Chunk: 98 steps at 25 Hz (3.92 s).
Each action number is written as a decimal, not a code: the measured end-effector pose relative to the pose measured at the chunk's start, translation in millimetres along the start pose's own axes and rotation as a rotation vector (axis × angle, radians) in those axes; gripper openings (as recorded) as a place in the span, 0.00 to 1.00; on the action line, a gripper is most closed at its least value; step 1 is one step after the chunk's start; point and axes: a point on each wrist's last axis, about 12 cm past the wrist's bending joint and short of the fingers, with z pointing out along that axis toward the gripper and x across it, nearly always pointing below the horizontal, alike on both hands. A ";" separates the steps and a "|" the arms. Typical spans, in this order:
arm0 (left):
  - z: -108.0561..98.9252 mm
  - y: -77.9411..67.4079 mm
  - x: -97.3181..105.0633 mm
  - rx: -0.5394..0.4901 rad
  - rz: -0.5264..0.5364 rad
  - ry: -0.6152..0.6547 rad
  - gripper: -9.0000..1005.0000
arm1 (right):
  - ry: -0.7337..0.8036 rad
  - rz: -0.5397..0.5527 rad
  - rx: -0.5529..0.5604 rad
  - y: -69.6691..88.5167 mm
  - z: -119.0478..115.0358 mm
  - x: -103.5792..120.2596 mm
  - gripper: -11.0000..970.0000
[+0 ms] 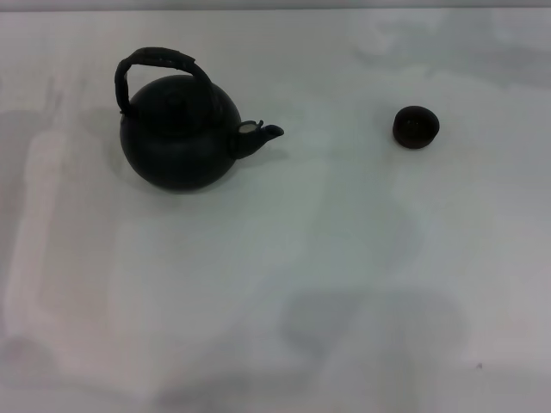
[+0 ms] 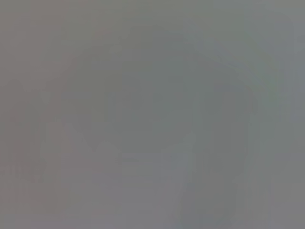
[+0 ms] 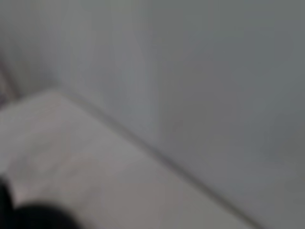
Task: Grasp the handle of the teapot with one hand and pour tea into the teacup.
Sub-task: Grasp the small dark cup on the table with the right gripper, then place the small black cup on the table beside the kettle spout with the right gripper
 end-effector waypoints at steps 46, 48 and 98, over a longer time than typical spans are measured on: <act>-1.7 -2.0 1.8 0.001 -0.017 0.004 0.83 | 0.598 -0.263 0.105 60.4 76.4 45.6 0.86; -1.7 -2.0 1.7 0.002 -0.017 0.003 0.83 | 0.604 -0.266 0.107 60.4 77.0 47.6 0.86; 2.8 -1.9 -2.6 0.010 -0.002 -0.014 0.83 | 0.700 -0.466 -0.012 105.0 68.7 12.5 0.75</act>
